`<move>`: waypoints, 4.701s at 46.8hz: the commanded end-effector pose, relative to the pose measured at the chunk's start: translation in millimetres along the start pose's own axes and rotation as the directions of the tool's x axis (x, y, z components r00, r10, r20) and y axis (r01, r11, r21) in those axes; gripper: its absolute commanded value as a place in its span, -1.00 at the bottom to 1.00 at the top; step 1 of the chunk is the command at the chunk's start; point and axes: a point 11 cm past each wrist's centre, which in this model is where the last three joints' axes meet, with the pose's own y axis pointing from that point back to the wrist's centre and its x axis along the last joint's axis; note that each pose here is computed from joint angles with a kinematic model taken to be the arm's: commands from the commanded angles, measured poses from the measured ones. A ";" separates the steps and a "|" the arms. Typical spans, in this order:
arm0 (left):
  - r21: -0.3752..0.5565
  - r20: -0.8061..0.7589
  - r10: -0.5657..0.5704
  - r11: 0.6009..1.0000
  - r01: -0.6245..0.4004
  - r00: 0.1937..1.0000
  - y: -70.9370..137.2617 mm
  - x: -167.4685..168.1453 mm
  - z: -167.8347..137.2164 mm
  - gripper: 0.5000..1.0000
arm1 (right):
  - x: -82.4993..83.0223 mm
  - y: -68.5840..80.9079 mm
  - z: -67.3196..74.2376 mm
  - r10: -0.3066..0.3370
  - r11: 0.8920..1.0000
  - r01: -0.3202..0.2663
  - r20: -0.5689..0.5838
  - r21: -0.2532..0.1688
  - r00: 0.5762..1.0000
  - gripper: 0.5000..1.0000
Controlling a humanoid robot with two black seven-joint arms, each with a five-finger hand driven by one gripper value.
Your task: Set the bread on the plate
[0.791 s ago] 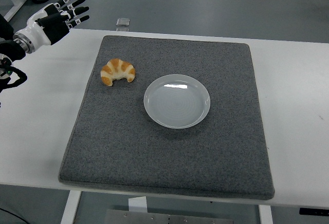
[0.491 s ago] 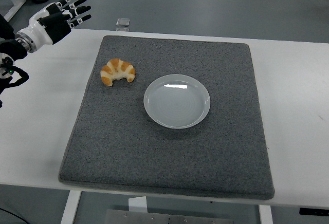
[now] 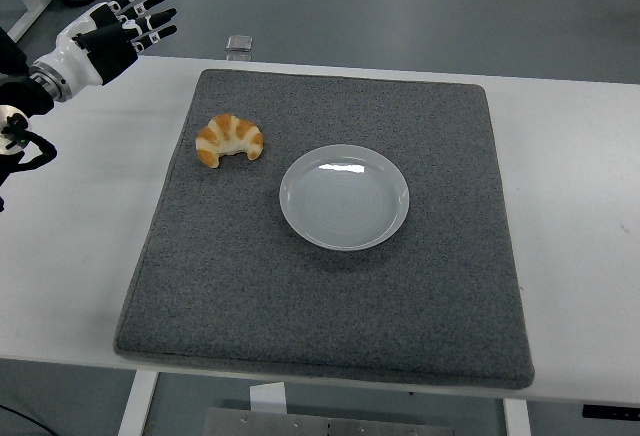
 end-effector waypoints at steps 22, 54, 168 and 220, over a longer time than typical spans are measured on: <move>0.064 0.365 -0.044 0.998 0.022 0.930 -2.1 -2.4 47.5 0.97 | 0.0 0.0 0.0 0.000 1.000 0.000 0.000 0.000 1.000 0.81; 0.253 0.785 -0.261 0.963 0.094 0.562 -0.7 -37.8 50.2 0.97 | 0.0 0.0 0.0 0.000 1.000 0.000 0.000 0.000 1.000 0.81; 0.405 0.914 -0.398 0.910 0.093 -0.082 -26.9 -82.5 -85.0 0.27 | 0.0 0.0 0.0 0.000 1.000 0.000 0.000 0.000 1.000 0.81; 0.345 0.937 -0.334 0.931 0.122 -0.103 -40.6 -94.4 -40.9 -1.00 | 0.0 0.0 0.0 0.000 1.000 0.000 0.000 0.000 1.000 0.81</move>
